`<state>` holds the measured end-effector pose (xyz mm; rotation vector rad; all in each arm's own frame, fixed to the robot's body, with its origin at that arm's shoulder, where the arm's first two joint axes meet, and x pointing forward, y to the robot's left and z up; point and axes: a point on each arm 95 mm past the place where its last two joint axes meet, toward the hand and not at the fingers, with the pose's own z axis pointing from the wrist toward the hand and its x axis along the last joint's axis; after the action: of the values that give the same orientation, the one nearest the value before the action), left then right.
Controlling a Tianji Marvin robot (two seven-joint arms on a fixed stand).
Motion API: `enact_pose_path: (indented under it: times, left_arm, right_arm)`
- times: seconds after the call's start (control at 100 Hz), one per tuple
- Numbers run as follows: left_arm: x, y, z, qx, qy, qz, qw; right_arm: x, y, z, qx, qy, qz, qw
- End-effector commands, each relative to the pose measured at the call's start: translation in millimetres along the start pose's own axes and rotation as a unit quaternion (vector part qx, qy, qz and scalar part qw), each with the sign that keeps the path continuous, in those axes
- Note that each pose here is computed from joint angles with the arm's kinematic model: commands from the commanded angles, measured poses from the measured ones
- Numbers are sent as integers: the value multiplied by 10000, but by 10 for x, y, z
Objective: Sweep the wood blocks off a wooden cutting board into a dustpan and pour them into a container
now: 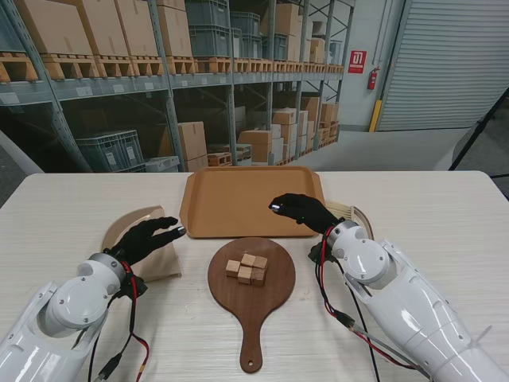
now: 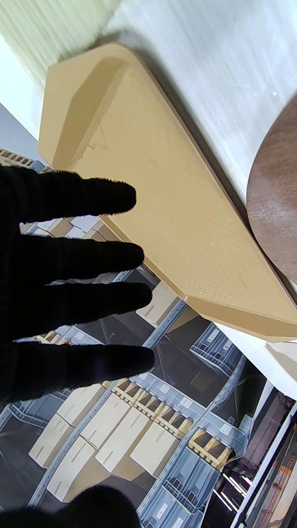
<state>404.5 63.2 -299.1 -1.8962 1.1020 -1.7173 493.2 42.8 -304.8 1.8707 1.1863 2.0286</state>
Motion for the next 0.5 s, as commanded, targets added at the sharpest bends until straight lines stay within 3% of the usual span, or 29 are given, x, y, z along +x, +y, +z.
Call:
enact_pose_path:
  times: [0.0, 0.18, 0.49]
  left_arm:
    - [-49, -52, -85, -72, -21, 122, 9999]
    - [-142, -267, -288, -114, -98, 759, 9970]
    - [-319, -548, -603, -206, -541, 1651, 9846]
  right_arm:
    - [-58, -80, -44, 120, -70, 50, 9999]
    - [-87, -94, -69, 129, -96, 94, 9998]
    - [-122, -115, -106, 146, -158, 143, 9997]
